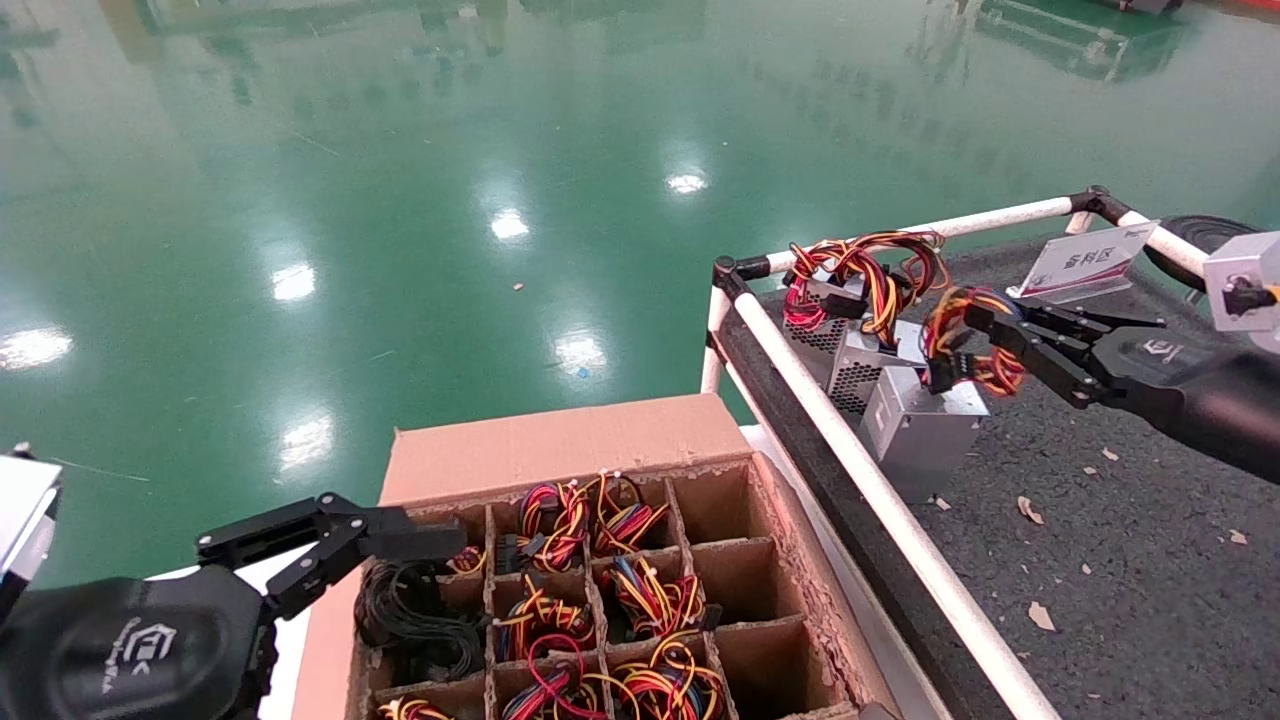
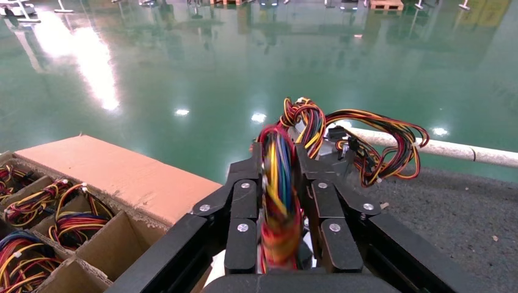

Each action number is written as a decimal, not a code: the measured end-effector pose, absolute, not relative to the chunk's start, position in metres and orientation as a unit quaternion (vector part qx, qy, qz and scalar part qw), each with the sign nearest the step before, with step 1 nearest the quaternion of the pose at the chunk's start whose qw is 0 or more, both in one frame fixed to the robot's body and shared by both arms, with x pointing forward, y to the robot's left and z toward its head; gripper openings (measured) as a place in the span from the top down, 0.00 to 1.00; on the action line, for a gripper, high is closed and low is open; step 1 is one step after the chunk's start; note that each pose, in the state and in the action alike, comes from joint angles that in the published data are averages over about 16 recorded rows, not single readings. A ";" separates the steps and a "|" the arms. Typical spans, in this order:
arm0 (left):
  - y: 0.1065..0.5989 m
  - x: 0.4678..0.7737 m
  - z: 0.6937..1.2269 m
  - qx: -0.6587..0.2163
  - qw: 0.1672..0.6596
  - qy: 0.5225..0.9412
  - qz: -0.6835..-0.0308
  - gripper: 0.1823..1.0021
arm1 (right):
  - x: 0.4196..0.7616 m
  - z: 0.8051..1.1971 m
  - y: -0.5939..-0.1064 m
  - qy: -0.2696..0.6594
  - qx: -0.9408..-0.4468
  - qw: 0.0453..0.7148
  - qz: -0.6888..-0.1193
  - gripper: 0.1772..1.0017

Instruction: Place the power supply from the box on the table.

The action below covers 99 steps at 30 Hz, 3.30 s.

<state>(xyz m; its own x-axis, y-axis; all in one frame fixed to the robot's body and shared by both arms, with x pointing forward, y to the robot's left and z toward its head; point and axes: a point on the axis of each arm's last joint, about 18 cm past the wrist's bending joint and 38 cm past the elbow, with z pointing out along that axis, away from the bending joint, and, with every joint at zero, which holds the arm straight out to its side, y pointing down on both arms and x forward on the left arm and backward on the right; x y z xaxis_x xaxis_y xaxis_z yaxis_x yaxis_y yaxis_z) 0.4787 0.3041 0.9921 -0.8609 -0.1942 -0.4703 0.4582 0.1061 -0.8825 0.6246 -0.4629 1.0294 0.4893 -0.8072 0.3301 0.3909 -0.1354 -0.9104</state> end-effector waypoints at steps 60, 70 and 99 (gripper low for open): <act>0.304 0.479 0.992 0.094 0.246 0.702 -0.662 0.00 | 0.558 1.029 -0.382 0.018 -0.643 0.661 -0.387 0.00; 0.304 0.479 0.992 0.094 0.246 0.702 -0.662 0.00 | 0.530 1.019 -0.351 -0.029 -0.666 0.663 -0.340 0.00; 0.304 0.479 0.992 0.094 0.246 0.702 -0.662 0.00 | 0.470 0.989 -0.298 -0.109 -0.707 0.658 -0.235 0.00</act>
